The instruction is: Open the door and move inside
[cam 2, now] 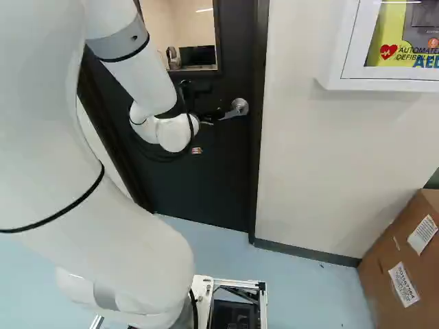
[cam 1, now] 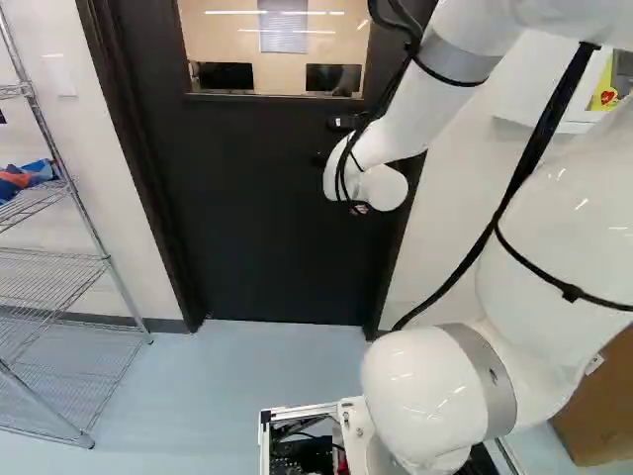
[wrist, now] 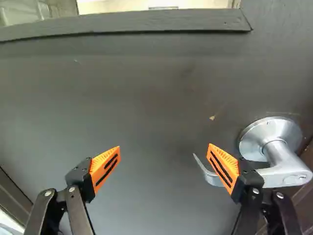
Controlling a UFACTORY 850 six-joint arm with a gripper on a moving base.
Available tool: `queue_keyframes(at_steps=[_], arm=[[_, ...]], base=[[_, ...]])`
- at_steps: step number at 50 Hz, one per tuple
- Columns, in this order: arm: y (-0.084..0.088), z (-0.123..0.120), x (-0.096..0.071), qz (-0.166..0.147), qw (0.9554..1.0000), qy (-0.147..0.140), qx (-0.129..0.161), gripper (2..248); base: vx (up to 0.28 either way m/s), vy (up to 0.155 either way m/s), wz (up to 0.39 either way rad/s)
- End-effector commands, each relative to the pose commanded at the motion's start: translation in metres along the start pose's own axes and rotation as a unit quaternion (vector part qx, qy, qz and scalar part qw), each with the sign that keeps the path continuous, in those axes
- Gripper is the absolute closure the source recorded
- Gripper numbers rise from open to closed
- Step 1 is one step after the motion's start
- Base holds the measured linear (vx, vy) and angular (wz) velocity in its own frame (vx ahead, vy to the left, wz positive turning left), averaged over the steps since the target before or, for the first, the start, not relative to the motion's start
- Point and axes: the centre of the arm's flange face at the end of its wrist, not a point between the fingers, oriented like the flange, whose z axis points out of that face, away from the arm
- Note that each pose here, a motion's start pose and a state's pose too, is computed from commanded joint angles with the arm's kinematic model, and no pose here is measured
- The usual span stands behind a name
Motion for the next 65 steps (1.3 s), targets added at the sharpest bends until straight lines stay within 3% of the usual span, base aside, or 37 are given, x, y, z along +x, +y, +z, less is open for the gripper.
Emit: queue_keyframes(at_steps=[46,65], arm=[[0.000,0.010,-0.046,0.000,0.9985,-0.055,0.000,3],[0.000,0.010,-0.049,0.000,0.9983,-0.059,0.000,3]], base=[[0.000,0.000,0.000],[0.000,0.000,0.000]])
